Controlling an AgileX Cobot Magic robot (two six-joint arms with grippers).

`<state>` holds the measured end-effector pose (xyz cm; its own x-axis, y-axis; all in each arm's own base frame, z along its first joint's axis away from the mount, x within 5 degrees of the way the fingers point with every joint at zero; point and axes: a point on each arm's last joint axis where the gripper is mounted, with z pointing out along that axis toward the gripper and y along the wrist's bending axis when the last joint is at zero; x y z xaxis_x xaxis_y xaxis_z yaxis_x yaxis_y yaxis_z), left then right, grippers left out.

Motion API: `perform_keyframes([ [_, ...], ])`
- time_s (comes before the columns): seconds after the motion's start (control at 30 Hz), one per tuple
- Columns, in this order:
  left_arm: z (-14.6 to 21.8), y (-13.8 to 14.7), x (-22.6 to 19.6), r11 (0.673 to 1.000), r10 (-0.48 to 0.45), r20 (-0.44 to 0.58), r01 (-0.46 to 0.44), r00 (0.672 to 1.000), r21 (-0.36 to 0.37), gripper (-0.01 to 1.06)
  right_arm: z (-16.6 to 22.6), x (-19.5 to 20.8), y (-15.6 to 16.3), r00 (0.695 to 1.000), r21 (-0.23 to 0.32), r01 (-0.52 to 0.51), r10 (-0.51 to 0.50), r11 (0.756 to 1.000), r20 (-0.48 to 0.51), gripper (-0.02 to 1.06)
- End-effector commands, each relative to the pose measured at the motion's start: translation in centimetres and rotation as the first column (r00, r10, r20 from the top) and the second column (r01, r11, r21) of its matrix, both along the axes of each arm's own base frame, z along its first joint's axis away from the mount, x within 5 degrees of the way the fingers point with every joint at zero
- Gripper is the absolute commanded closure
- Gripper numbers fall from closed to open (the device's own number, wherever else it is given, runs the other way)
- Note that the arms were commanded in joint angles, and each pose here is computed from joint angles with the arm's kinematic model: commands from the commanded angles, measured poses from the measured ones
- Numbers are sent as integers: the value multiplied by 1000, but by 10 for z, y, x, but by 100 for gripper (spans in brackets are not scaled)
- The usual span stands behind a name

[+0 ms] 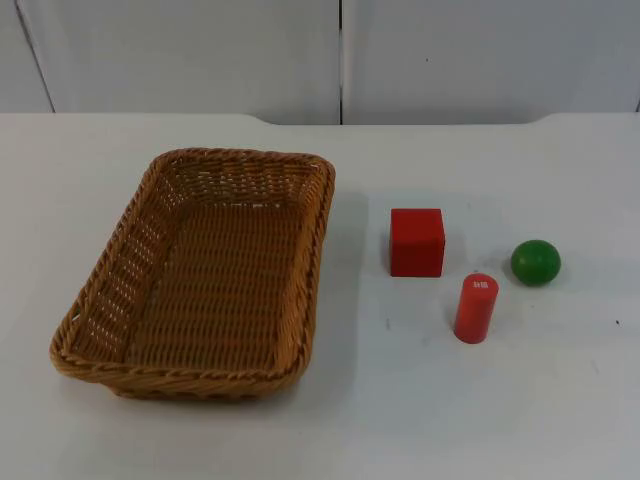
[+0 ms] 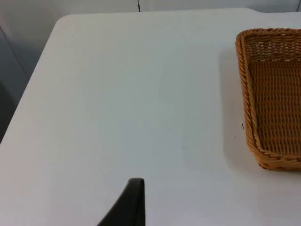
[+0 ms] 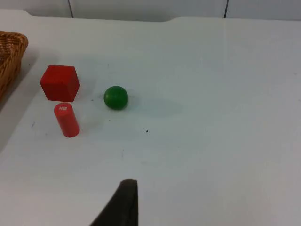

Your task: Pick up the basket with the left hand and place the object to the left of the red cylinder into the basket with the right hand.

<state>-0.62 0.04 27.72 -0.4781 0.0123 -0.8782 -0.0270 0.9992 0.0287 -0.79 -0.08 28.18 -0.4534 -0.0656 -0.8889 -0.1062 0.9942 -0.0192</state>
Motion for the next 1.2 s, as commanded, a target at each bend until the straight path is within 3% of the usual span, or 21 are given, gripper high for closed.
perform_keyframes([
  [0.0, 1, 1, 1, 1000, 9, 25, -9, 1000, 7, 0, -1, 0, 1, 1000, -2, -3, 3, 1000, 1, -1],
  [1.17, -2, 1, 1, 1000, 9, 6, -9, 1000, 6, 0, -1, 0, 1, 1000, -2, -3, 3, 1000, 1, -1],
])
